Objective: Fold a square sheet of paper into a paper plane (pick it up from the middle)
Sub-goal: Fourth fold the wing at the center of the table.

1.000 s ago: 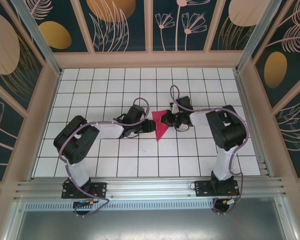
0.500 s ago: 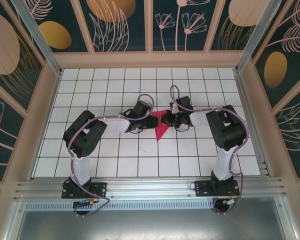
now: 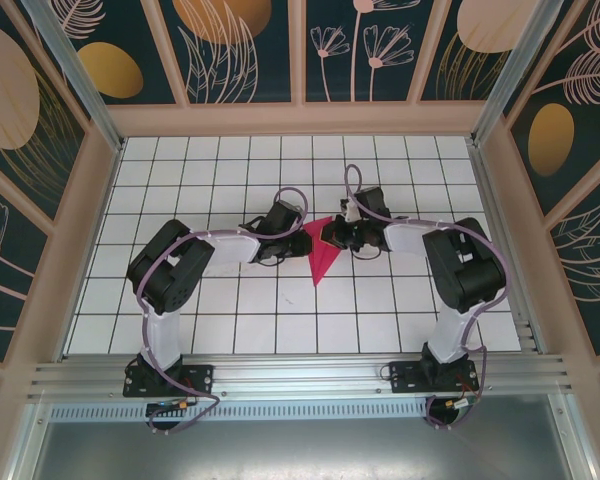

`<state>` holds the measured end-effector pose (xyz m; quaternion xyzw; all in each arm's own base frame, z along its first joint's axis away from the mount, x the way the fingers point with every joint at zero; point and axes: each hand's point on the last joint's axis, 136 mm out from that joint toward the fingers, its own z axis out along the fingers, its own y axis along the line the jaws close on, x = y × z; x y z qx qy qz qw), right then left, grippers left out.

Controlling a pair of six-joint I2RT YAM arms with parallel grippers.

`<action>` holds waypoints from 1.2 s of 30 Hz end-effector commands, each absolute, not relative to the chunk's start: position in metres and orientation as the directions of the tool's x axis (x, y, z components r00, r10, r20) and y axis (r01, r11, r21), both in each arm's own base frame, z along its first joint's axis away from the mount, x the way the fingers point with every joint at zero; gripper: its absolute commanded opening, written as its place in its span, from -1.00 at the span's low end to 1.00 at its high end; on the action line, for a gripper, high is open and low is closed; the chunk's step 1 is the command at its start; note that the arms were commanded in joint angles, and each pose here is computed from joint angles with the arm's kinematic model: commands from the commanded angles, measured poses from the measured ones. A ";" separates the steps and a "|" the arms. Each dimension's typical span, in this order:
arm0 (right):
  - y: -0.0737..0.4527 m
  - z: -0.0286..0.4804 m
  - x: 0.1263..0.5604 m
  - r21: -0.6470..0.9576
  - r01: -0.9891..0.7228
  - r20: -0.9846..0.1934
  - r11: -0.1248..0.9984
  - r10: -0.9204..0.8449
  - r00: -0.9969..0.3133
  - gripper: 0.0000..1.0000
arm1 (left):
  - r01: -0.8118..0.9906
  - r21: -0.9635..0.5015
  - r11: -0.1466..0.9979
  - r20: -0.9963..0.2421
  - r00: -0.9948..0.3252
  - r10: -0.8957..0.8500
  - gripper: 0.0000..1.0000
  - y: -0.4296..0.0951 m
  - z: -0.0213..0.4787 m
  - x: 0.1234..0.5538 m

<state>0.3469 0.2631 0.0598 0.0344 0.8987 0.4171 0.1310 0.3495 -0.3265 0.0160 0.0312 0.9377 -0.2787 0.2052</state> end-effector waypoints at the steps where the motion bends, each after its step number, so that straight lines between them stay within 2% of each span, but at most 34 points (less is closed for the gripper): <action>1: 0.263 0.061 0.333 0.753 -0.023 -0.181 0.657 0.172 -0.968 -0.84 | 0.153 -0.465 0.872 -0.309 -0.951 0.002 -0.56 -0.317 -0.022 0.327; 8: 0.276 0.043 0.321 0.753 -0.015 -0.141 0.658 0.140 -0.980 -0.87 | 0.146 -0.477 0.866 -0.324 -0.946 -0.019 -0.56 -0.317 -0.014 0.330; 15: 0.272 0.020 0.323 0.722 0.026 -0.114 0.692 0.157 -0.981 -0.89 | 0.143 -0.484 0.863 -0.388 -0.919 -0.066 -0.53 -0.315 0.017 0.340; 24: 0.272 0.015 0.321 0.725 0.028 -0.111 0.689 0.156 -0.982 -0.90 | 0.145 -0.508 0.849 -0.430 -0.897 -0.105 -0.47 -0.316 0.041 0.345; 30: 0.271 0.014 0.320 0.722 0.027 -0.110 0.691 0.154 -0.982 -0.90 | 0.178 -0.563 0.807 -0.428 -0.898 -0.100 -0.51 -0.331 0.048 0.348; 36: 0.272 0.015 0.320 0.727 0.022 -0.113 0.686 0.152 -0.982 -0.90 | 0.156 -0.561 0.813 -0.383 -0.919 -0.088 -0.57 -0.337 0.032 0.349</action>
